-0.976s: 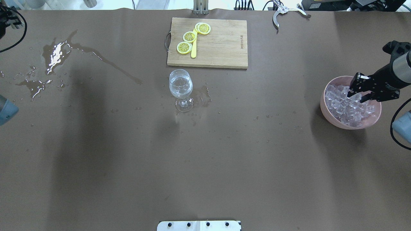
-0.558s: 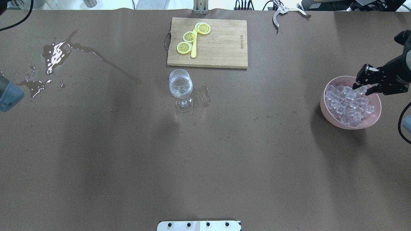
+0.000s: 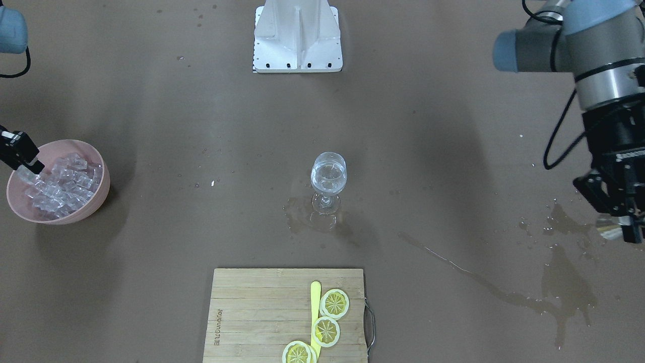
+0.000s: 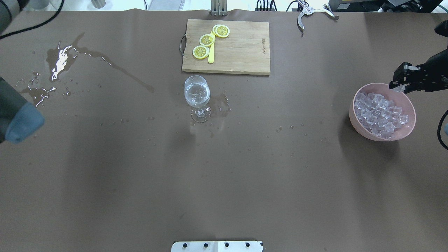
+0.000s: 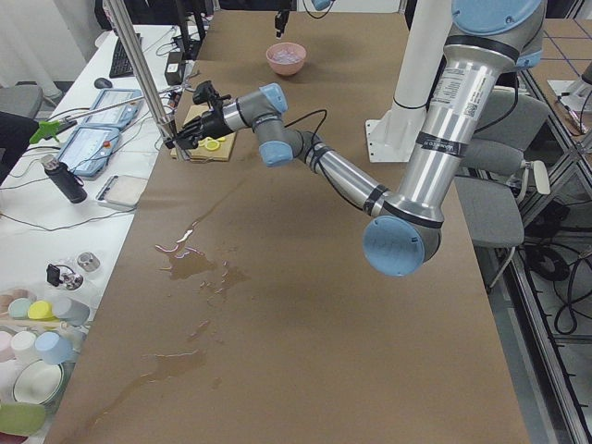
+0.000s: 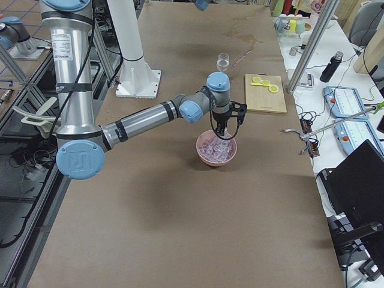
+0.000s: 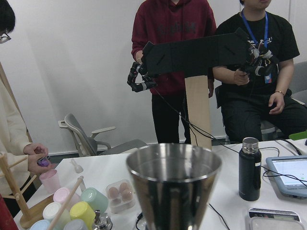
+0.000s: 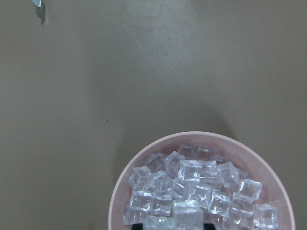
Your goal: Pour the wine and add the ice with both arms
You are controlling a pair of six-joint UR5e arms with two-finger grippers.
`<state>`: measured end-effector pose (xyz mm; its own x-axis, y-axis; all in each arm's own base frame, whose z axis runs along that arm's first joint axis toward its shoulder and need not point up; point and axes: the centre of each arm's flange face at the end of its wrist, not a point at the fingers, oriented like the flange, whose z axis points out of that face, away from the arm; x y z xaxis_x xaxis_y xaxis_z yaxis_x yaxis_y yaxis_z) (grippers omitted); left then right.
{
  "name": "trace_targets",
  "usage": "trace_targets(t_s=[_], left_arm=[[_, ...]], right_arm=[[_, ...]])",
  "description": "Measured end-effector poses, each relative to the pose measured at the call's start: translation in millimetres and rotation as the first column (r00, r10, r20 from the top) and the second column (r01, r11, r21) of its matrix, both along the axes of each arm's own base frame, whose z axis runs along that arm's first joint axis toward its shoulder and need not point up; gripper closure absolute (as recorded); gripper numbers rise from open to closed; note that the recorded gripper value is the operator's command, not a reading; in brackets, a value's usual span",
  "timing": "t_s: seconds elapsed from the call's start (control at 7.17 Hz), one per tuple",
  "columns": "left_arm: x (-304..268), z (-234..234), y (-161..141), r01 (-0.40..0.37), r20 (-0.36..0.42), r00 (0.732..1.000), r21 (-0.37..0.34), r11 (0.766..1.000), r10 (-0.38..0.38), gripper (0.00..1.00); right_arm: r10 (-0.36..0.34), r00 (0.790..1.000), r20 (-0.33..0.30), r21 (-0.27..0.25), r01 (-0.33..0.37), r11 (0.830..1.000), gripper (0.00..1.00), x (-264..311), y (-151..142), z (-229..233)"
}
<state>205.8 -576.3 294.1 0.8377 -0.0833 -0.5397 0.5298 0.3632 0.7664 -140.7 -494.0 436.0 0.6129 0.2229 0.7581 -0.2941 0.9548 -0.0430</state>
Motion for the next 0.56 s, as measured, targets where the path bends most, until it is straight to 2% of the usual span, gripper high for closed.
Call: trace_targets(t_s=[0.28,0.56], left_arm=[[85.5,-19.9,42.9,-0.036,0.076,0.997,0.028,0.999,0.033,1.00],[178.4,-57.9,93.5,-0.087,0.142,0.987,0.056,0.995,0.078,1.00]], right_arm=[[-0.054,0.996,-0.069,0.089,0.060,0.994,1.00,11.6,2.7,-11.7],[-0.081,0.991,-0.102,0.138,0.095,0.986,1.00,16.2,5.9,-20.9]])
